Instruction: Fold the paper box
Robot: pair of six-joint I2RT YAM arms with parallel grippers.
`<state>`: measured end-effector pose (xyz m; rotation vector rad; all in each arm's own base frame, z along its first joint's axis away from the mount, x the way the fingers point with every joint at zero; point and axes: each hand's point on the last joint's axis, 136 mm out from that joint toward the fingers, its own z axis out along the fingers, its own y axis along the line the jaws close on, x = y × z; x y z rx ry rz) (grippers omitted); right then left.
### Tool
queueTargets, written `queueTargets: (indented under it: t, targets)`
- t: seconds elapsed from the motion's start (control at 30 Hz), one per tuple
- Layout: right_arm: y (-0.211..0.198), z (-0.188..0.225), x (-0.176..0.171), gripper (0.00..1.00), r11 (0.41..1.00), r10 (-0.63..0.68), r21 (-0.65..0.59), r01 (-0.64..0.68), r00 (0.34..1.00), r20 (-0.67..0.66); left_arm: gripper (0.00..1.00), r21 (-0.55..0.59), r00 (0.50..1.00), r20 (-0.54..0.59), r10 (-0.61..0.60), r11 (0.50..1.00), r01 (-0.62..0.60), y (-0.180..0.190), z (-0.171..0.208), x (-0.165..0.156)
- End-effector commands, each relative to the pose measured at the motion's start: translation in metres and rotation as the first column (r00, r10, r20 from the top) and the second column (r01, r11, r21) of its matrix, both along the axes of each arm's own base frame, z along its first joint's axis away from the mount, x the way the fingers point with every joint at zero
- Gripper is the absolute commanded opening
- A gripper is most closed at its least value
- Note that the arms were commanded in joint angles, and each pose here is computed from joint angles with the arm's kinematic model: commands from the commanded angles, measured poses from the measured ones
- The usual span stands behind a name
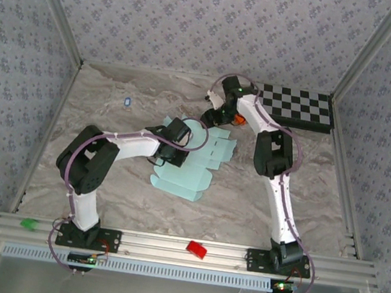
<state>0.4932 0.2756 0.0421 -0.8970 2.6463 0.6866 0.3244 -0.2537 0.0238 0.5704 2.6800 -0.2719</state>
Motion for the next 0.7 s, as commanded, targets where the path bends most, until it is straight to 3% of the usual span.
queueTargets:
  t: [0.0,0.37,0.67]
  targets:
    - [0.000,-0.003,-0.011,0.58,0.999,0.032,0.015,-0.031,0.998,-0.055,0.00,0.132,0.996,-0.089,0.020,0.991,-0.008,0.031,-0.035,-0.019]
    - [0.004,0.004,-0.021,0.43,0.996,0.080,0.047,-0.077,0.994,-0.070,0.00,0.144,0.996,-0.090,0.029,0.989,-0.015,0.033,-0.037,-0.020]
    - [0.002,0.028,-0.020,0.19,0.992,0.118,0.036,-0.118,0.993,0.010,0.00,0.144,0.995,-0.085,0.043,0.989,-0.030,0.034,-0.034,-0.018]
